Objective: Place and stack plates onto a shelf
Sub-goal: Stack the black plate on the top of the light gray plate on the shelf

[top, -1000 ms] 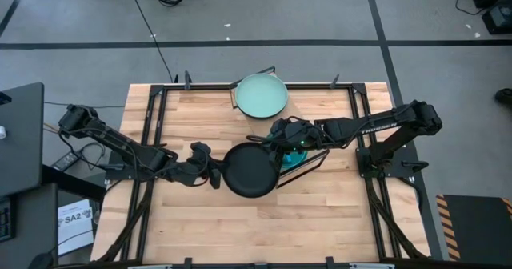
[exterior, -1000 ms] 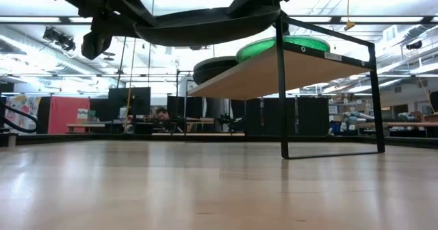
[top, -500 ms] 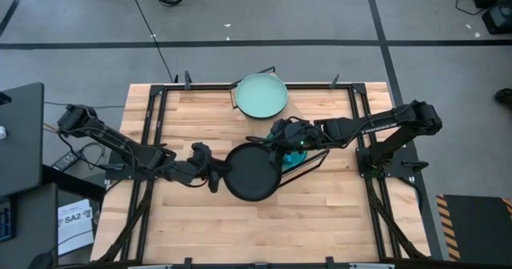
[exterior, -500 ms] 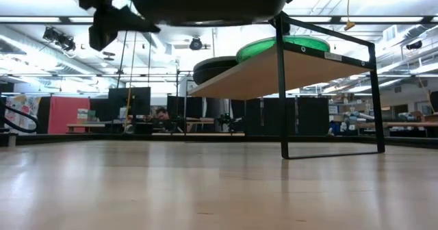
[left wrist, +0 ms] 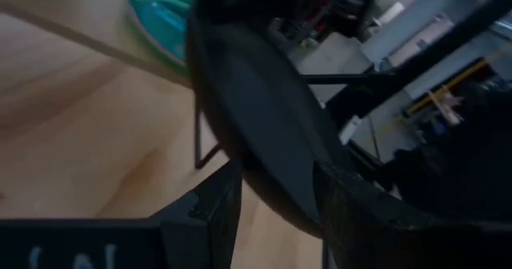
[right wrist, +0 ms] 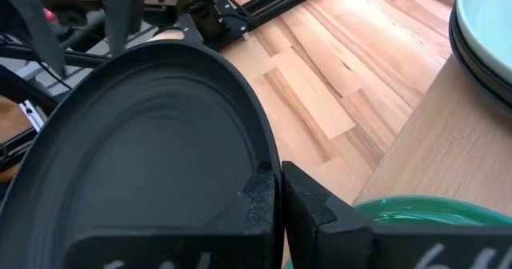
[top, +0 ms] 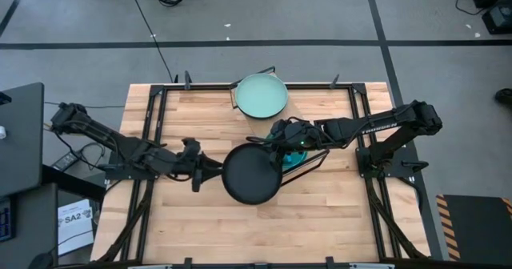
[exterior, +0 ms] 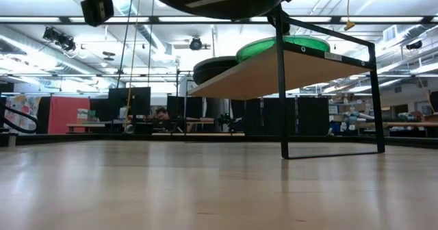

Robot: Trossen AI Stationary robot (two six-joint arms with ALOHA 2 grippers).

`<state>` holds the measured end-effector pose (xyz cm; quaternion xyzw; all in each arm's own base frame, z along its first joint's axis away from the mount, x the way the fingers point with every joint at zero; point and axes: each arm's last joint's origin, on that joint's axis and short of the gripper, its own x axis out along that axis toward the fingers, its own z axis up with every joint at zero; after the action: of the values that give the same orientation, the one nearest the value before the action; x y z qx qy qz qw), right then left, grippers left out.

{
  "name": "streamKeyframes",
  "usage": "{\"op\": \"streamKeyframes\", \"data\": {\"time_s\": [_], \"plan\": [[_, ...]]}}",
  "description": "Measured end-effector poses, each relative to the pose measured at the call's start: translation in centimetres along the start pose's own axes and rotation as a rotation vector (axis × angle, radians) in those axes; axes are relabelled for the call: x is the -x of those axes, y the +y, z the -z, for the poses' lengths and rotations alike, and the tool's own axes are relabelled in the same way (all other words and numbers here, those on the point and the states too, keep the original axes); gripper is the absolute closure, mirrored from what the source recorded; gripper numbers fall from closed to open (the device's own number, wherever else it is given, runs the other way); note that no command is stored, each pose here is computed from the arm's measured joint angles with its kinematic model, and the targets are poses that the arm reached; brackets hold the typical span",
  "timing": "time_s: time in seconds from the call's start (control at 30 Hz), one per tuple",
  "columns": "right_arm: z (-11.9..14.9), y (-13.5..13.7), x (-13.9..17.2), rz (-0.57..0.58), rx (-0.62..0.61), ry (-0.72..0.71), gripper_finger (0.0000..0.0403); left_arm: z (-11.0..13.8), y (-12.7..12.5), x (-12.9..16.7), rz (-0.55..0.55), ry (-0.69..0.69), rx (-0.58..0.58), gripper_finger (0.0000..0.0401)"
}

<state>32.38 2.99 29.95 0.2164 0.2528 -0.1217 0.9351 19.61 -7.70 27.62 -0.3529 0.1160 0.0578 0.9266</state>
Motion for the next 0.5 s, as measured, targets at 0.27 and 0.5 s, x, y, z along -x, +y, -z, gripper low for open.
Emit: {"op": "streamKeyframes", "data": {"time_s": [0.27, 0.5], "plan": [[0.0, 0.0, 0.0, -0.004, 0.001, 0.004, 0.0386, -1.0, -0.3, 1.8, 0.105, 0.022, -0.078, 0.0240], [0.0, 0.0, 0.0, -0.005, 0.002, 0.005, 0.0386, -2.3, -0.2, 4.1, 0.165, -0.028, -0.238, 0.0241]]}}
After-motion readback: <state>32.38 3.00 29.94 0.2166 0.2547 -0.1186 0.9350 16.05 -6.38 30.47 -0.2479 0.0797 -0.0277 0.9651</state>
